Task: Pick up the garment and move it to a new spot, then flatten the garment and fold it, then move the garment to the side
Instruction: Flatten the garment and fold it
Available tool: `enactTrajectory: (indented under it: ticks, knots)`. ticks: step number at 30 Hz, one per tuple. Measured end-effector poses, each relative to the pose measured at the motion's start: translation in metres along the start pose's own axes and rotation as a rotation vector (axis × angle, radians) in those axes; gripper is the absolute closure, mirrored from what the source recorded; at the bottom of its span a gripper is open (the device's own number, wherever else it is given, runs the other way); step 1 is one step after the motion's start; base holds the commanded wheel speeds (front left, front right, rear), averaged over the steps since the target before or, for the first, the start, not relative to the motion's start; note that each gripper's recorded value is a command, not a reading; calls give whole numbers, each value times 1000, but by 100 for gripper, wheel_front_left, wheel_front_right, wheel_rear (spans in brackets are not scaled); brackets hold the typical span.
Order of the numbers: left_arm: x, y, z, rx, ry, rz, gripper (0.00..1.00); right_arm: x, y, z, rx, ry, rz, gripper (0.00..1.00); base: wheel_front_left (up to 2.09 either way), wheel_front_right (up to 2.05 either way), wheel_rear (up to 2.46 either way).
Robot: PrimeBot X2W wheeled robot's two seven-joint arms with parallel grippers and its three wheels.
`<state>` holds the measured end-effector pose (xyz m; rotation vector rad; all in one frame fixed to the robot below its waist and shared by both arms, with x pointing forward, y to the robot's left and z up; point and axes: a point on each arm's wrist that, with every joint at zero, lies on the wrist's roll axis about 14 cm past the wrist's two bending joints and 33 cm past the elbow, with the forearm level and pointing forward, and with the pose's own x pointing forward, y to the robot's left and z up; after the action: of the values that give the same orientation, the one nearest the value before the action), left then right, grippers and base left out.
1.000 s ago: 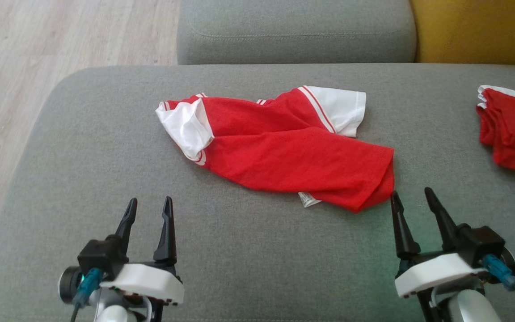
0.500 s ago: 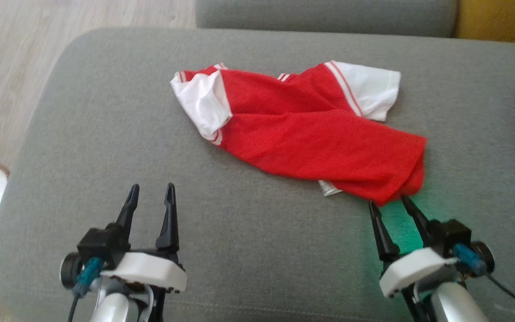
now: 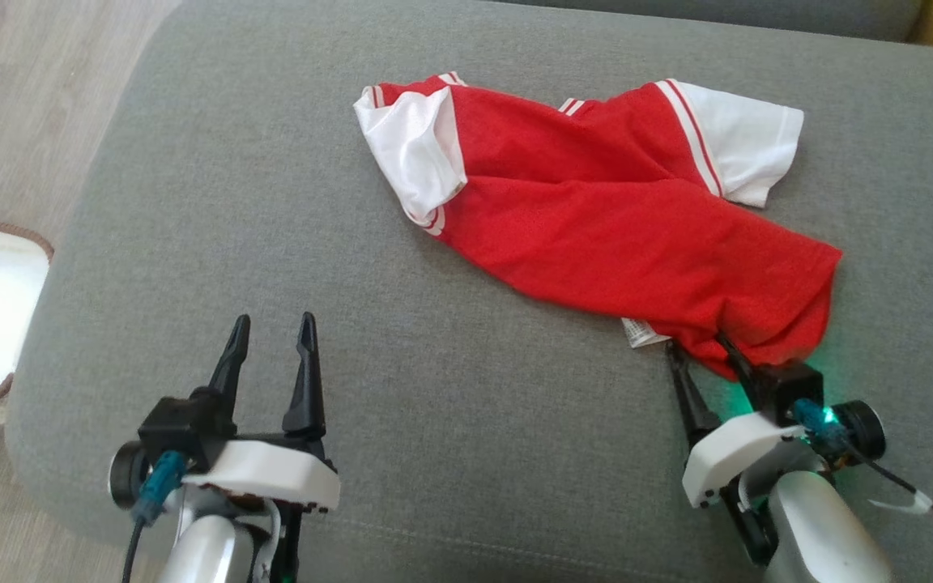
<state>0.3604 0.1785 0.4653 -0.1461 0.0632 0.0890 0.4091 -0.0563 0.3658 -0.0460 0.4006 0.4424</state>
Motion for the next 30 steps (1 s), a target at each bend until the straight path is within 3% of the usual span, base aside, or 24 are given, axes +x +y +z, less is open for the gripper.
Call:
enactTrajectory:
  ticks: [2, 3, 5, 6, 17, 28, 30]
  knots:
    - [1, -2, 0, -4, -2, -4, 0, -2, -1, -3, -19, 12, -1, 56, 0, 0, 0]
    - [1, -3, 1, -9, -2, -8, 0, -2, -2, -3, -28, 13, -3, 64, 0, 0, 0]
    - [2, -7, 1, -12, -4, -18, 0, -4, -4, -4, -29, 16, -10, 95, 0, 0, 0]
    - [3, -8, 1, -13, -5, -22, 0, -5, -6, -4, -28, 15, -15, 100, 0, 0, 0]
    - [9, -39, 4, -26, -15, -115, 0, -38, -48, 40, -88, -155, -161, 100, 0, 0, 0]
    - [18, -67, -1, -35, -3, -199, 0, -101, -73, -11, -117, 32, -293, 100, 0, 0, 0]
    - [20, -71, -4, -34, 5, -212, 0, -104, -78, -10, -109, 28, -312, 58, 0, 0, 0]
